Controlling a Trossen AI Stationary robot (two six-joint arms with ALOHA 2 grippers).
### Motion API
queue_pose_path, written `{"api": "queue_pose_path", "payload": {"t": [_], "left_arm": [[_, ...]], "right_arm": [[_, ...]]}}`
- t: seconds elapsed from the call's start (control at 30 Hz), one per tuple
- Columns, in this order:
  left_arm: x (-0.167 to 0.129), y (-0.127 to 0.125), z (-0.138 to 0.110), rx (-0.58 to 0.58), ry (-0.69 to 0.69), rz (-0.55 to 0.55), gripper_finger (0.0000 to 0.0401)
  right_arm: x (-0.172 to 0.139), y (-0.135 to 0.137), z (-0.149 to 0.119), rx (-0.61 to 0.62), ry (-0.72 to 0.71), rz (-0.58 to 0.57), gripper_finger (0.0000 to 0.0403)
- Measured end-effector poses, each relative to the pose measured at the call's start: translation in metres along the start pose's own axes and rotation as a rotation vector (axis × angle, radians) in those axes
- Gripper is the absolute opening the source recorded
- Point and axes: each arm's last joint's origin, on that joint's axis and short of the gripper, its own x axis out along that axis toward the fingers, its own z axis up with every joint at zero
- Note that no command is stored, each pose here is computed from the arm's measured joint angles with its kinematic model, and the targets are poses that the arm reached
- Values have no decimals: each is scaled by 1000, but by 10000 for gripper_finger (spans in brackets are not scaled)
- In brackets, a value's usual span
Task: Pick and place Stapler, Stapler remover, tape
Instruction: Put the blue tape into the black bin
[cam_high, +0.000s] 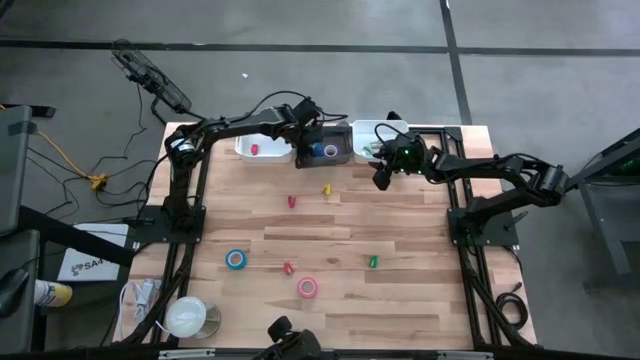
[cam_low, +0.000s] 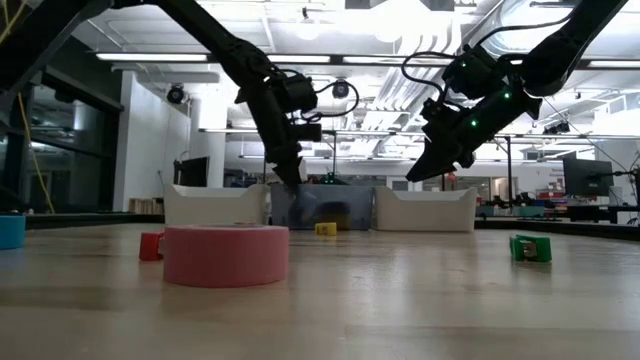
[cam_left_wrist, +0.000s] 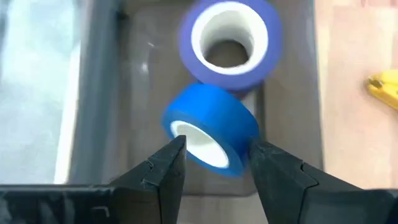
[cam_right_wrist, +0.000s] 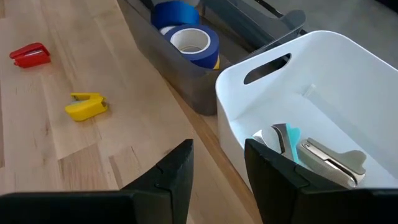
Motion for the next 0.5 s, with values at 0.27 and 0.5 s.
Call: {"api": "queue_pose_path", "payload": {"t": [0.27, 0.5], "left_arm": [[-9, 4, 10, -7, -31, -8, 168], [-9, 4, 10, -23, -30, -8, 168]], "right_arm": [[0, 0, 0, 0, 1, 0, 136], [0, 0, 0, -1, 1, 0, 136]]}}
